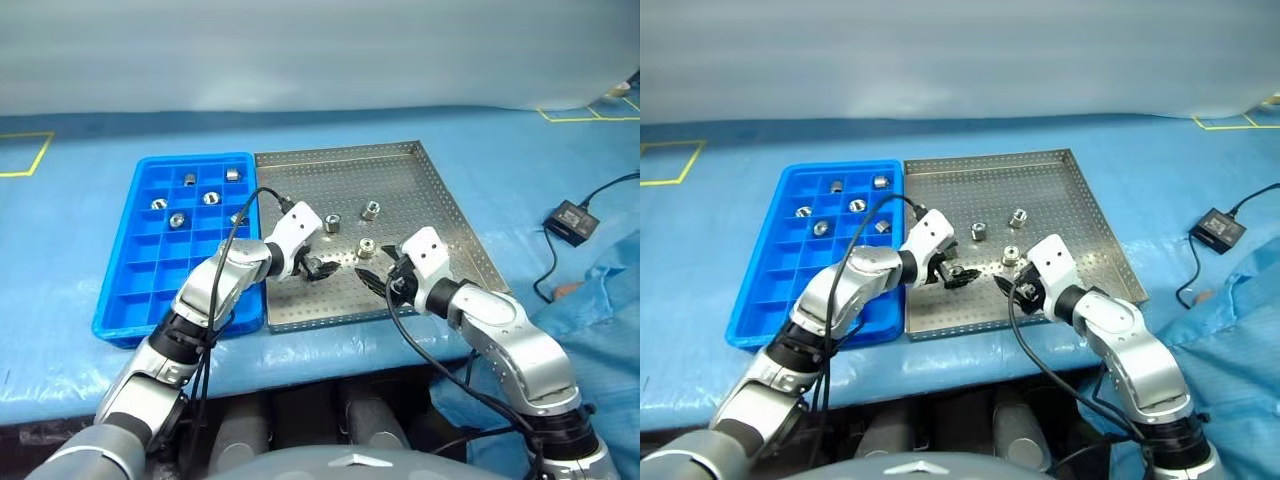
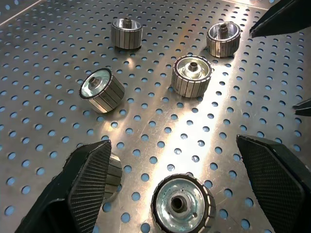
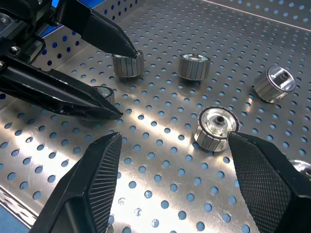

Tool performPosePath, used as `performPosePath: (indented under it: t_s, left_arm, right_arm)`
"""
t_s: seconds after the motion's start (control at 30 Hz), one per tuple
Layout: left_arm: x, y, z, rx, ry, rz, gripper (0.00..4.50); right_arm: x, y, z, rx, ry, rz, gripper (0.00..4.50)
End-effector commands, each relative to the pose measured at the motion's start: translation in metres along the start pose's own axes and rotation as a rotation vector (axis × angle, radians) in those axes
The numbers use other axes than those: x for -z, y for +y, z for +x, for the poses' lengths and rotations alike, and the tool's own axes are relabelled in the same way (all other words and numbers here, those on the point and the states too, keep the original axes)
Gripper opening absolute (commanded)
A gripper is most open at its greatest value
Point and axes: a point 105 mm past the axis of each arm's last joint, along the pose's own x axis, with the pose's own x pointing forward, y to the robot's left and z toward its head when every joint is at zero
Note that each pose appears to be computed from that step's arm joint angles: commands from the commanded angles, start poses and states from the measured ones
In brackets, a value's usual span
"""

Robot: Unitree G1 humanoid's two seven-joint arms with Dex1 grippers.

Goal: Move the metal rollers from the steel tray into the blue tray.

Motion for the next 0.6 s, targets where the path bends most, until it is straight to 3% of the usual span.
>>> performPosePath:
  t_s: [0.03, 0.53, 0.6]
  left_arm:
    - [0.003, 0.008, 0.001, -0.038, 0.033, 0.067, 4.49]
    - [0.019, 0.000, -0.007, -0.019, 0.063, 0.031, 4.49]
    - [0.021, 0.003, -0.009, -0.034, 0.072, 0.026, 4.12]
  right_arm:
    - [-0.015, -0.003, -0.006, 0.039, -0.060, -0.020, 3.66]
    - [-0.019, -0.003, 0.002, 0.032, -0.065, -0.034, 3.66]
    - [-0.019, -0.003, 0.002, 0.033, -0.063, -0.036, 3.66]
